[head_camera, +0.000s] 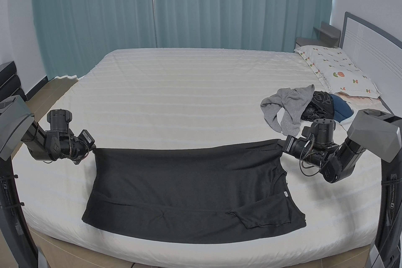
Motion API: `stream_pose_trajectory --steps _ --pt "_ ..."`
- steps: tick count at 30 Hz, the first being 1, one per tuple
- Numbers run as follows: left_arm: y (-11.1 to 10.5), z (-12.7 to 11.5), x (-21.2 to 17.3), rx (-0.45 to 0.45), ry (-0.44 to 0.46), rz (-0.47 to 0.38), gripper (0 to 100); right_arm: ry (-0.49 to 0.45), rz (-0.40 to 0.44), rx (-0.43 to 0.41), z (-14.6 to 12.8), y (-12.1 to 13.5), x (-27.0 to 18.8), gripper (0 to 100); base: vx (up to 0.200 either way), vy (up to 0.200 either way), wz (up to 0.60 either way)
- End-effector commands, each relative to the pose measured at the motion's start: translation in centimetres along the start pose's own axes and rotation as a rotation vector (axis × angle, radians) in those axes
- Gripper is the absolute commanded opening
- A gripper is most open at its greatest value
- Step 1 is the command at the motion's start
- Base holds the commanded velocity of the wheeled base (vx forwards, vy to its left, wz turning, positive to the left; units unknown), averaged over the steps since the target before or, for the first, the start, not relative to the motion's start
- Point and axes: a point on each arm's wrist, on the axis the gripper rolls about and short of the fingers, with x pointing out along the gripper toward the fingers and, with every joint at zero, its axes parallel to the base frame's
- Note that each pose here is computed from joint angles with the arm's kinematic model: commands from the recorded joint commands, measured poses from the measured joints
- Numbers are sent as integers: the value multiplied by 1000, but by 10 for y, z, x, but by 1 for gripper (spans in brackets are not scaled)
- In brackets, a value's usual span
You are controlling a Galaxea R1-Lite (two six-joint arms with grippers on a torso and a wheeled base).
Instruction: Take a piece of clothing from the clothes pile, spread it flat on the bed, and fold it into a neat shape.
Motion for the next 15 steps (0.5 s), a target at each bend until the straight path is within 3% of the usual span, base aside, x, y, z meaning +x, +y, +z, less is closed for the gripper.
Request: stream_pose_trajectory --steps 1,7,15 --pt "-1 -3 -15 19 1 3 0 1 18 -1 3 6 -20 0 0 0 0" --pt "15 -22 -23 126 64 55 0 73 11 -2 -17 2 -40 0 0 0 0" --pt "34 -47 -37 200 148 108 0 160 -7 -37 -49 -12 -63 0 0 0 0"
